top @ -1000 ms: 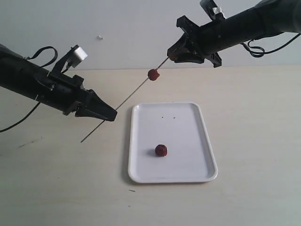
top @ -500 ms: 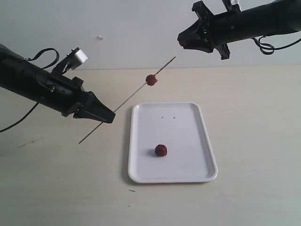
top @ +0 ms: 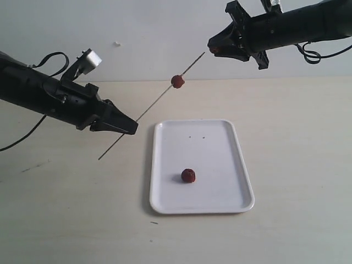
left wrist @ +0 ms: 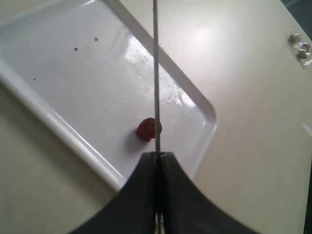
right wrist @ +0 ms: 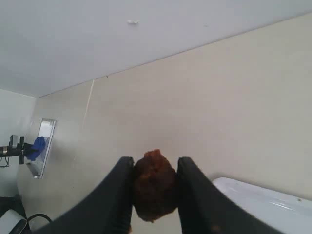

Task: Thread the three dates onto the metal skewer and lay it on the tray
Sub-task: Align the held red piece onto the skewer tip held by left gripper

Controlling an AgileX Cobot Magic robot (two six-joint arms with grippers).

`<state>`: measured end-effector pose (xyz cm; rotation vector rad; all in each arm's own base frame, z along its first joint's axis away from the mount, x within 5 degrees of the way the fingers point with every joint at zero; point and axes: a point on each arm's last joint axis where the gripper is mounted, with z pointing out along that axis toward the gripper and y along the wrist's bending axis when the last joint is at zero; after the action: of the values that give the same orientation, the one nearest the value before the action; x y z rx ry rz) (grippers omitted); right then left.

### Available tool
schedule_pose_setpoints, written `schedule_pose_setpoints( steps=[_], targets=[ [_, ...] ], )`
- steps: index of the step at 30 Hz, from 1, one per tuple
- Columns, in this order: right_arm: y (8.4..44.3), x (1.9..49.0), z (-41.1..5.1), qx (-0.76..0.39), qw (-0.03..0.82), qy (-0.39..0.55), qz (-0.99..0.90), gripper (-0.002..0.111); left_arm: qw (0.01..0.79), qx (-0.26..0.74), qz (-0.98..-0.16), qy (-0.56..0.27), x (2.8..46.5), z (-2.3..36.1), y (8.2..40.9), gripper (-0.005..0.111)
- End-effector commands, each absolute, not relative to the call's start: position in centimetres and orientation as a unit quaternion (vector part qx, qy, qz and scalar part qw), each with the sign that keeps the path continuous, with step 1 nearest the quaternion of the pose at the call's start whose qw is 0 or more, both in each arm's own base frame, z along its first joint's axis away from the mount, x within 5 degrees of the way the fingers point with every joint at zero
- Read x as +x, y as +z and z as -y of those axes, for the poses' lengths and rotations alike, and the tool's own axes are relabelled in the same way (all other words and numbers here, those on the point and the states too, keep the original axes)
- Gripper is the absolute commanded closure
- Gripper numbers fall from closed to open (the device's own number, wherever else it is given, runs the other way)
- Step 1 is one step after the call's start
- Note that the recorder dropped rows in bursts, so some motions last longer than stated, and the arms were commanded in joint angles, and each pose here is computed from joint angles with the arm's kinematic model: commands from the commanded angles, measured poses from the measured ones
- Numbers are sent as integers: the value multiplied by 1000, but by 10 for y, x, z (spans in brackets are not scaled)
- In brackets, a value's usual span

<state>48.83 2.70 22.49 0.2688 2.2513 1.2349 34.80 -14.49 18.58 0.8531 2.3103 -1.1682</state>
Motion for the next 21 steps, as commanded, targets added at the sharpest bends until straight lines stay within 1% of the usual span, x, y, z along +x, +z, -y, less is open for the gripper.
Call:
schedule_pose_setpoints(
  steps=[1,21],
  targets=[
    [230,488,-27,92,281,464,-835,78,212,308,-824,-425,346,147,191,107],
    [230,487,-28,87,279,464,-836,78,212,310,-823,-426,346,148,191,107]
  ],
)
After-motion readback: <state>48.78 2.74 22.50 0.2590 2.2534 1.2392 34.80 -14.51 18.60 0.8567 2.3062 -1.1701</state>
